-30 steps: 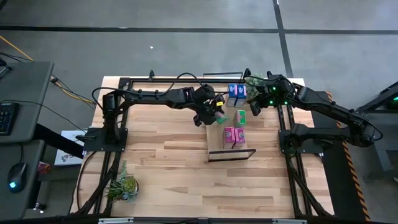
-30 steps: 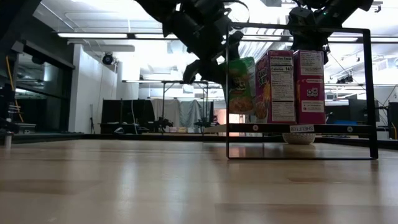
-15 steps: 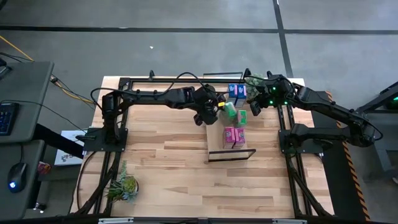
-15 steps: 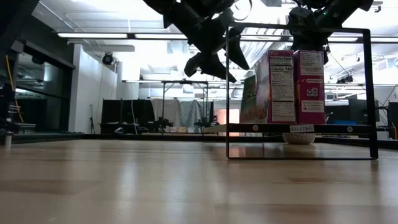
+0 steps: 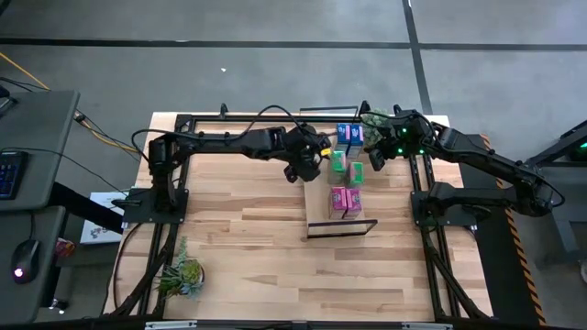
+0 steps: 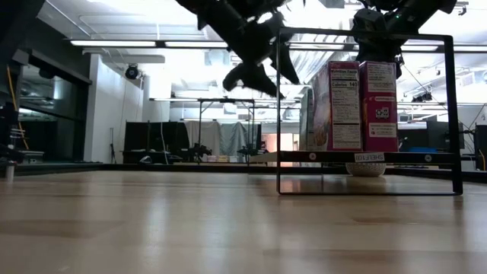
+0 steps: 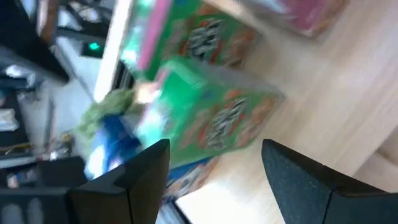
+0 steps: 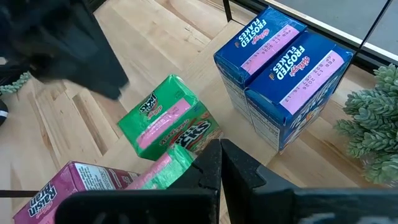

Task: Stack cereal on shelf
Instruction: Put the green cereal box on the shelf aligned with the other cereal box

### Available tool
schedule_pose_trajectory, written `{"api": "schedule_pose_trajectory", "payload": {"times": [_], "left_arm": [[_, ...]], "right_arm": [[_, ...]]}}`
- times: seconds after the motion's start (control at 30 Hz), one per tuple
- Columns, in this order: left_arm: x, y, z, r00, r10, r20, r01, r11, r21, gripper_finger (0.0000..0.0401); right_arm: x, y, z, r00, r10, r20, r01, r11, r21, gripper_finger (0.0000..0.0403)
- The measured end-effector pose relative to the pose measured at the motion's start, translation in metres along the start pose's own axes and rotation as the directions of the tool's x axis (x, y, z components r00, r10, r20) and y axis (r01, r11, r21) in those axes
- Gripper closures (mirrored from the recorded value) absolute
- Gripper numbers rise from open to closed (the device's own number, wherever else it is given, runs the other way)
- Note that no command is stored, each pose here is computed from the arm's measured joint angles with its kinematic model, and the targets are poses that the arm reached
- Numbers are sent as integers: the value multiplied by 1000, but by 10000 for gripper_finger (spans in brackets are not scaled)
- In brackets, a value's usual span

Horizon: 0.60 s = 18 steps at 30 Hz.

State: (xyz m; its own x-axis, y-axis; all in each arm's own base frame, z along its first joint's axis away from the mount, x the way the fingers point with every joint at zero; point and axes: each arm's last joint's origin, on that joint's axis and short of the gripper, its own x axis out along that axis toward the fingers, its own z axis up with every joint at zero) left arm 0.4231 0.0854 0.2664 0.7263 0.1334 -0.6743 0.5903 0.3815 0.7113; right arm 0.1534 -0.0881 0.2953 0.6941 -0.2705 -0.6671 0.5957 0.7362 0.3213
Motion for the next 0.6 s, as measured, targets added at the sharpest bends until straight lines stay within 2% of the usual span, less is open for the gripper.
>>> {"api": "schedule_pose_trajectory", "payload": {"times": [0.1,0.2,0.3,0.43,0.47,0.53,0.6], "left_arm": [[-15,8,-10,1000,27,-10,-27,997,-74,157],[-32,21,-32,997,69,33,-57,962,-268,179],[-47,34,-65,987,133,96,-70,870,-488,240],[-38,31,-106,959,201,200,-3,712,-702,369],[-30,27,-111,947,228,226,15,671,-742,384],[-12,11,-115,937,243,249,59,594,-802,388],[6,-5,-109,932,262,249,61,566,-822,397]], "right_arm": [[0,0,0,1000,0,0,0,1000,-22,403],[0,0,0,1000,0,0,0,1000,-27,403],[0,0,0,1000,0,0,0,999,-49,403],[0,0,0,1000,0,1,0,999,-52,403],[0,0,0,1000,0,1,0,999,-52,403],[0,0,0,1000,0,0,0,999,-52,403],[0,0,0,1000,0,0,0,999,-52,403]]}}
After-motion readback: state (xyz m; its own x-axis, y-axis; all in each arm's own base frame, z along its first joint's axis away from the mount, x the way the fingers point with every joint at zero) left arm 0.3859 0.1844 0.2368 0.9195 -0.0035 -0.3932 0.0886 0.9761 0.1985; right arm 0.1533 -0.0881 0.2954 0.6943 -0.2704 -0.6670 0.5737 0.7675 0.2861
